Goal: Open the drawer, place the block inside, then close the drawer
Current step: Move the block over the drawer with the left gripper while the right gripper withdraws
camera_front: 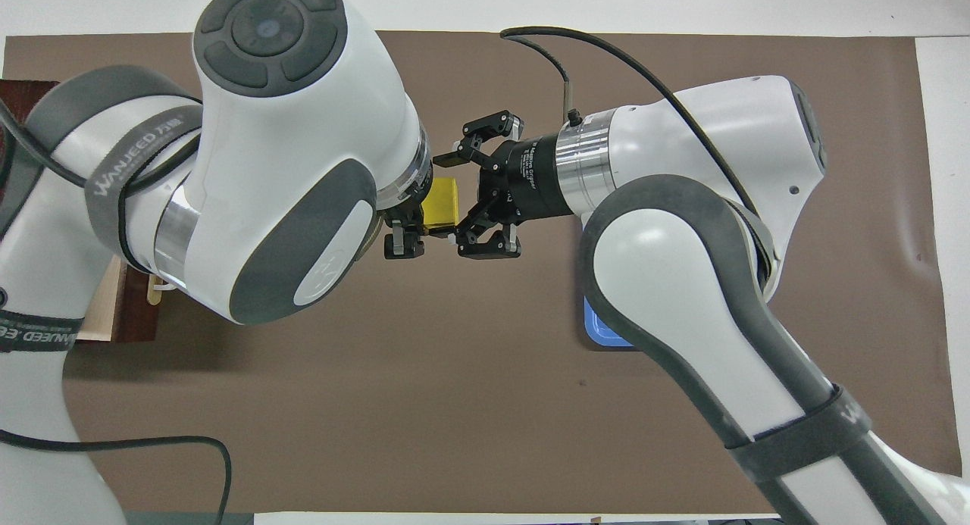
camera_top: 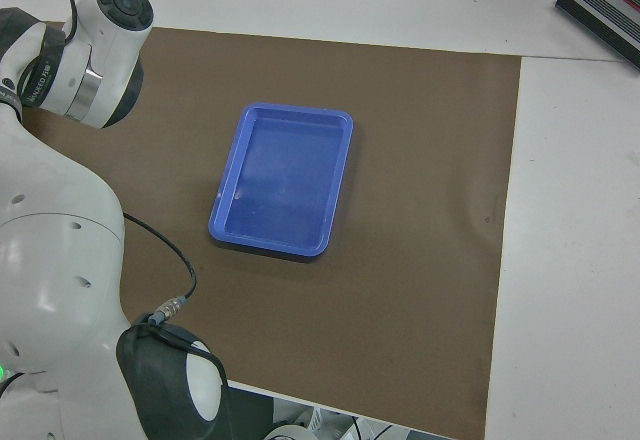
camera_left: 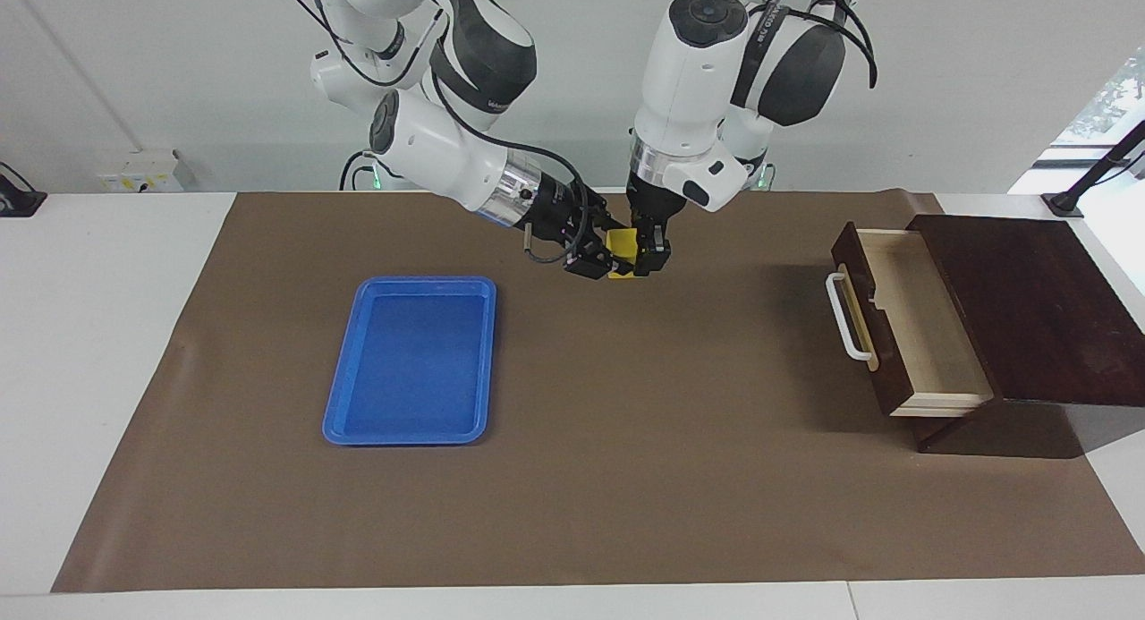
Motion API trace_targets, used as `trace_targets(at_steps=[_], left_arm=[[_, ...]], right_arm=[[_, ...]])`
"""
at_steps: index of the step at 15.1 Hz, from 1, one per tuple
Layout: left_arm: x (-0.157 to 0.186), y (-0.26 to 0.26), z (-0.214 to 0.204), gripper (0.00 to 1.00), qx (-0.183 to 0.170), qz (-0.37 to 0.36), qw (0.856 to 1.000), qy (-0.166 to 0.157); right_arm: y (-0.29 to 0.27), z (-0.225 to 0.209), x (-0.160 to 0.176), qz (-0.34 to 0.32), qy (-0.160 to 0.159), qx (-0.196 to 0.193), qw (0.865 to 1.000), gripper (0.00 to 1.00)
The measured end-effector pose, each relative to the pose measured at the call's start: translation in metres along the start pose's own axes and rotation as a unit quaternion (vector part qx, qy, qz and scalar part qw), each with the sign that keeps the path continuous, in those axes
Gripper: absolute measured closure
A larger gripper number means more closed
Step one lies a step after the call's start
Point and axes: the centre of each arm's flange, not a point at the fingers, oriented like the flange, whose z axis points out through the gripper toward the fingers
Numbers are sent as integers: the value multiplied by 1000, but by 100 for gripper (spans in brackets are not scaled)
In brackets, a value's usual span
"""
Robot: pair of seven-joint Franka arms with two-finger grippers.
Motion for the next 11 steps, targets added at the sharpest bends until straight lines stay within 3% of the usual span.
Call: trace_targets(at_steps=[1,6,9,11], left_arm=[[0,0,0,44,-1,0,1000,1],[11,6,0,44,-6,27,1000,13],[43,24,1,44,-4,49,999,19],[80,41,1,44,-1,70,997,26]], right_arm=[[-1,-1,1,4,0,1,1000,1],[-20,-28,24,19,7,16,1000,0],[-49,-92,75,-2,57,13,998,0],[-59,-136,105,-52,99,-1,994,0]])
